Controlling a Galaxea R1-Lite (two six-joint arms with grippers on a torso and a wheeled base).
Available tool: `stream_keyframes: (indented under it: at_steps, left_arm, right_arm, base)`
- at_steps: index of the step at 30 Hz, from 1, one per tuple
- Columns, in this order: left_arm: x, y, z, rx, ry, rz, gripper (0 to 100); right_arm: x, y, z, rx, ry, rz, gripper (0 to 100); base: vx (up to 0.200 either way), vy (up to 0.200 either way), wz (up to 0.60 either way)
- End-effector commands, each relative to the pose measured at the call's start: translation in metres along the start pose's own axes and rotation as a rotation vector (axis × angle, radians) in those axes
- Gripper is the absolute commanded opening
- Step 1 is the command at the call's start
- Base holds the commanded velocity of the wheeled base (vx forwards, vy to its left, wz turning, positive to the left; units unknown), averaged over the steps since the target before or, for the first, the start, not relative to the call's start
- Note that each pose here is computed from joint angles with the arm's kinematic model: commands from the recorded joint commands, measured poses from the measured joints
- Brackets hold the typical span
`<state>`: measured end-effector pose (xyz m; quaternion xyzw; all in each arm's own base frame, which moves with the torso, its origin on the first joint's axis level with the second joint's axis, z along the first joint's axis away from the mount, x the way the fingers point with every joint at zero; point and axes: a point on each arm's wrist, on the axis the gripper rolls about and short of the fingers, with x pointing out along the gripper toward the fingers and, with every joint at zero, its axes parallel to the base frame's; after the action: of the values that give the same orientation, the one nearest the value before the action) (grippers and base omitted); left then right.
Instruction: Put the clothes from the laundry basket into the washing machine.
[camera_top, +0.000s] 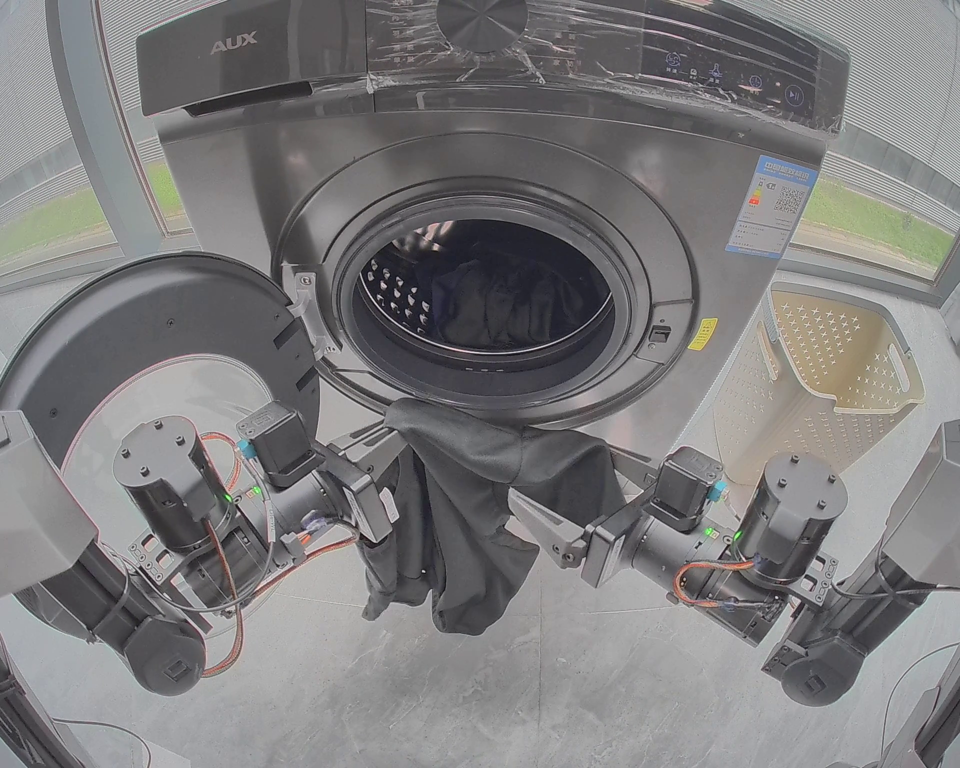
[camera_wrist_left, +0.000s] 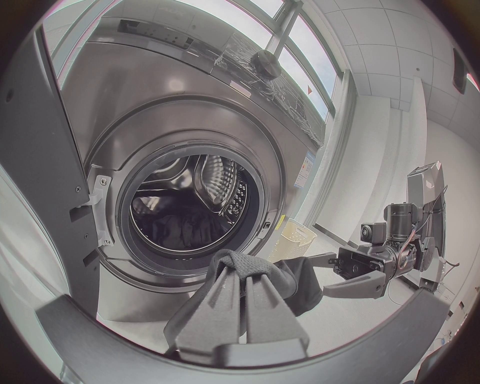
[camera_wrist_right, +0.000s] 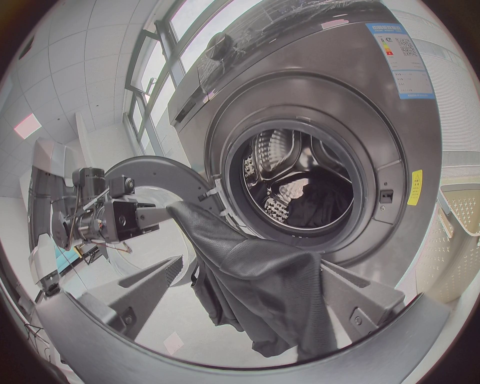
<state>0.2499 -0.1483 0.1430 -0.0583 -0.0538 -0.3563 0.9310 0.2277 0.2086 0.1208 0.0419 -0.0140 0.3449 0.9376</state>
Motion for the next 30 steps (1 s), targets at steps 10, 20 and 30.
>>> stream_keyframes:
  at_steps: [10,20,30]
  left_arm:
    - [-0.001,-0.006,-0.003,-0.003,0.015,-0.022,0]
    - [-0.001,-0.006,-0.001,-0.001,0.004,-0.021,0]
    - [-0.001,-0.006,-0.001,-0.001,0.004,-0.021,0]
  right_arm:
    - [-0.002,-0.004,-0.004,-0.002,0.026,-0.005,100]
    - [-0.025,-0.038,-0.030,-0.001,0.153,-0.097,100]
    - [-0.020,-0.033,-0.026,-0.010,0.128,-0.069,100]
  base:
    - [0.000,0.000,0.00]
    - [0.000,0.000,0.00]
    - [0.000,0.000,0.00]
